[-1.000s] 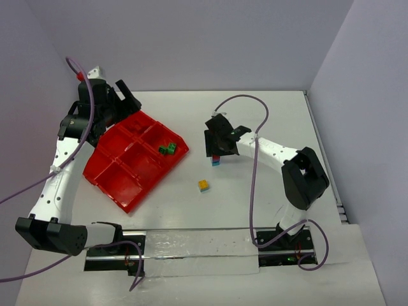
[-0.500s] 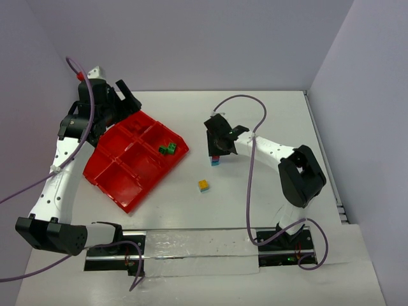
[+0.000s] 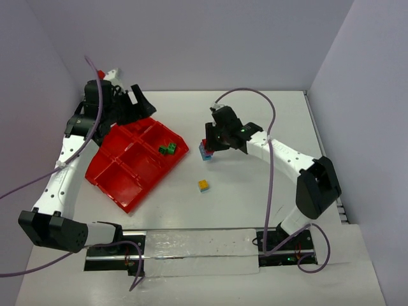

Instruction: Sort the legos into containers by color

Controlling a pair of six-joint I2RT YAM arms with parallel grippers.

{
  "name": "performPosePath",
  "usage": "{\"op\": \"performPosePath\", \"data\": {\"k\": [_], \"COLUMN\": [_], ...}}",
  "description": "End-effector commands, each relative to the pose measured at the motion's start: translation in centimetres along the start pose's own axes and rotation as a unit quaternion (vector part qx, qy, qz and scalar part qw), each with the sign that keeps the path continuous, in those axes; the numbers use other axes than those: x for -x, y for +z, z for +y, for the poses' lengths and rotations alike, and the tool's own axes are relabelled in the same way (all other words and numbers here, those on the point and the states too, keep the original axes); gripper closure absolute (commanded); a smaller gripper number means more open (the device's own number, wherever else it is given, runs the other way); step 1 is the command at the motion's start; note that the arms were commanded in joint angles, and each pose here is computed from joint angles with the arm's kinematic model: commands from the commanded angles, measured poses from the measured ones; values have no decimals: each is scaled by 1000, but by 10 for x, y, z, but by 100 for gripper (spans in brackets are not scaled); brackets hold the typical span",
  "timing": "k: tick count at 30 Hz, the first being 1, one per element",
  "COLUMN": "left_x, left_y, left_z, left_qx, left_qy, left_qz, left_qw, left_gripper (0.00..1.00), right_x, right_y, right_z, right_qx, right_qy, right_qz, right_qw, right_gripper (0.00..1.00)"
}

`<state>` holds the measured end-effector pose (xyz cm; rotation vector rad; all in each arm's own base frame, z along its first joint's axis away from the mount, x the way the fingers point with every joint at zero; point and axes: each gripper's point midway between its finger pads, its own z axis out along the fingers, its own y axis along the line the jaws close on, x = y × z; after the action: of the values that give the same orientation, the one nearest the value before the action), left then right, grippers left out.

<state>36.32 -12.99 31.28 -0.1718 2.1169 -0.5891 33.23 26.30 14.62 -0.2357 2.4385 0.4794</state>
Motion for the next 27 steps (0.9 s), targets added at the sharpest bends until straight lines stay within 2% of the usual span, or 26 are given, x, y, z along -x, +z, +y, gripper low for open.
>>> {"op": "performPosePath", "data": {"k": [1, 3, 10, 19, 27], "left_x": [-44, -64, -104, -101, -105], "left_y": [8, 5, -10, -20, -11], "left_z": [-55, -72, -105, -116, -113], "left_qx": [-186, -237, -365, -413, -415], "left_qy": [75, 93, 146, 200, 220], "left_qz": [77, 108, 163, 149, 163], "left_qw": [977, 961, 905, 876, 868], "left_gripper": [9, 10, 11, 12, 12], "right_x": [42, 42, 39, 26, 20], "right_y": [-53, -68, -95, -115, -125], "right_z": [42, 55, 74, 93, 98], "right_qx": [141, 193, 286, 363, 387], "right_qy": [-26, -37, -66, -105, -128], "right_qz": [-61, -60, -51, -24, -11], "right_qw": [988, 979, 955, 926, 913], "right_gripper": [75, 75, 75, 75, 75]}}
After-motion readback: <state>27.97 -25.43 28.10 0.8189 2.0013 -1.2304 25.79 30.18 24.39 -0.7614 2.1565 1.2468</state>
